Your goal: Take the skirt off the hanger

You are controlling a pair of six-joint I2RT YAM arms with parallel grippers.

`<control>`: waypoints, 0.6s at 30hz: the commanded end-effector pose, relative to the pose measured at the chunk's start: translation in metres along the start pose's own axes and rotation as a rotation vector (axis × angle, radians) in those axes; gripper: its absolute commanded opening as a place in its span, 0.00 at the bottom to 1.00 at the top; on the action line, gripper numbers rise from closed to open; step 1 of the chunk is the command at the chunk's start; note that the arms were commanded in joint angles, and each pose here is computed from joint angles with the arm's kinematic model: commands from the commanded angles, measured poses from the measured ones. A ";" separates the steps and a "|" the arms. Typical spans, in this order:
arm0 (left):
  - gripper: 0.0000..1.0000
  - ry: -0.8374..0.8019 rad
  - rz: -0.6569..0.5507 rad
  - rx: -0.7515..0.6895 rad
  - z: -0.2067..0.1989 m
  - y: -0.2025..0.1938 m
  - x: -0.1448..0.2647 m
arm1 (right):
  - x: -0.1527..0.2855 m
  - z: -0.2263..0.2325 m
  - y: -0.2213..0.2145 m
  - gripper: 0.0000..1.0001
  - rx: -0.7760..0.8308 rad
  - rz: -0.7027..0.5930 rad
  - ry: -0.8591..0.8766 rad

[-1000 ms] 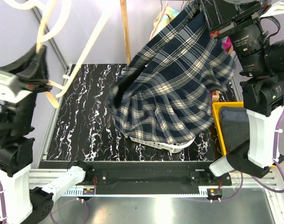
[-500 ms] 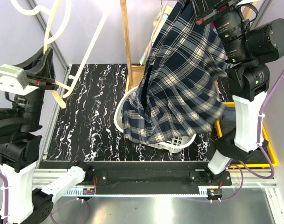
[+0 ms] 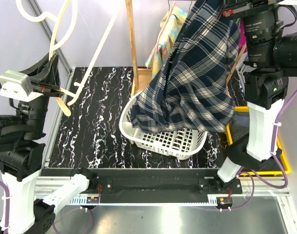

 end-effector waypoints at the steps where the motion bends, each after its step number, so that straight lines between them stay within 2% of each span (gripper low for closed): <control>1: 0.00 0.022 -0.061 0.022 0.005 0.015 0.002 | 0.004 0.010 0.047 0.00 0.029 -0.146 0.012; 5: 0.00 0.011 -0.061 0.023 0.003 0.015 0.003 | 0.002 0.009 0.035 0.00 0.020 -0.117 0.020; 13: 0.00 -0.016 -0.049 0.035 -0.003 0.010 0.005 | 0.003 0.007 -0.036 0.00 -0.081 0.093 0.073; 18: 0.00 -0.010 -0.038 0.025 -0.001 0.007 0.008 | 0.002 0.004 -0.070 0.00 -0.110 0.168 0.088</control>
Point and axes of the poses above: each gripper's point midway between its finger pads, its own x axis back along the fingers, its own z axis along the line the jaws close on, y = z × x, the point moved 2 cm from there along x, back along the fingers, and after that the axes turned 5 degrees about -x, right-handed, at the moved point
